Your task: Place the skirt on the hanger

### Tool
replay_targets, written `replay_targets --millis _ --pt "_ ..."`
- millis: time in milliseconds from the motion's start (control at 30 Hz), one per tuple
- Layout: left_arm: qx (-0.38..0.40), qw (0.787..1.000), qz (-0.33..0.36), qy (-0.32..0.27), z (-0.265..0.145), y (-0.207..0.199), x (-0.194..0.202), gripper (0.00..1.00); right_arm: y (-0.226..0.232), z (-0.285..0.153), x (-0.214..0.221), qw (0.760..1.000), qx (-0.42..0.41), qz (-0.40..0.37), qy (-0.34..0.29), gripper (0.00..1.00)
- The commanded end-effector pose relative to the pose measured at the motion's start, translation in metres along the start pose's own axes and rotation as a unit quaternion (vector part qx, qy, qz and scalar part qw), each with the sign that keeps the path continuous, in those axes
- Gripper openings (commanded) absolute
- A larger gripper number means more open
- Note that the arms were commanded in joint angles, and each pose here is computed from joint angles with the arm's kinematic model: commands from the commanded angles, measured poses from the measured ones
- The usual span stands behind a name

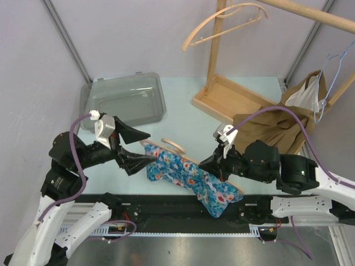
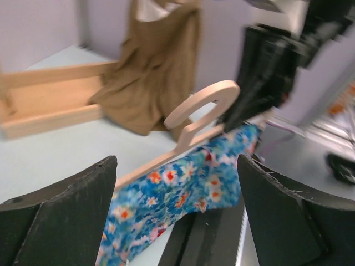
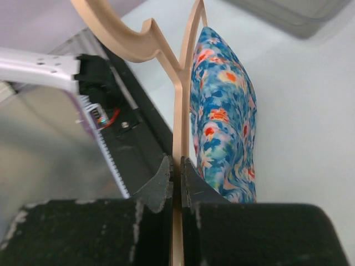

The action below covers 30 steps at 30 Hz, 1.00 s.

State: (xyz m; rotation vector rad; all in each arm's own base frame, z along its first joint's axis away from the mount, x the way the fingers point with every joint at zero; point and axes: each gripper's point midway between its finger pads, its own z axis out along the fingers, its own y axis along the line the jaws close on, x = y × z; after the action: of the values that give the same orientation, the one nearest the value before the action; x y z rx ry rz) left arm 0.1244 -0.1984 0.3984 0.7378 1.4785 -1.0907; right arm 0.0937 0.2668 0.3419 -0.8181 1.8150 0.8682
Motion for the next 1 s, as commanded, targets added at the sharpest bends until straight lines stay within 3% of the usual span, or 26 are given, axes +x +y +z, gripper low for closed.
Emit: replay_targets --millis 0,233,600,800,967 --pt "0.156 0.986 0.035 0.037 -0.009 -0.048 0.011 0.93 0.041 -0.046 -0.049 0.989 -0.127 0.024 -0.077 0.00" --pt "0.174 0.984 -0.015 0.044 -0.001 -0.043 0.039 0.93 0.037 -0.035 -0.040 0.991 -0.110 0.046 -0.064 0.00" --pt "0.181 0.981 -0.008 0.065 0.005 -0.037 0.060 0.95 0.059 -0.020 -0.050 0.986 -0.143 0.061 -0.059 0.00" --pt "0.221 0.970 -0.025 0.102 0.011 -0.041 0.078 0.93 0.070 -0.023 -0.067 0.981 -0.166 0.070 -0.074 0.00" --pt "0.191 0.974 -0.016 0.125 0.025 -0.031 0.096 0.90 0.078 -0.024 -0.075 0.976 -0.183 0.082 -0.079 0.00"
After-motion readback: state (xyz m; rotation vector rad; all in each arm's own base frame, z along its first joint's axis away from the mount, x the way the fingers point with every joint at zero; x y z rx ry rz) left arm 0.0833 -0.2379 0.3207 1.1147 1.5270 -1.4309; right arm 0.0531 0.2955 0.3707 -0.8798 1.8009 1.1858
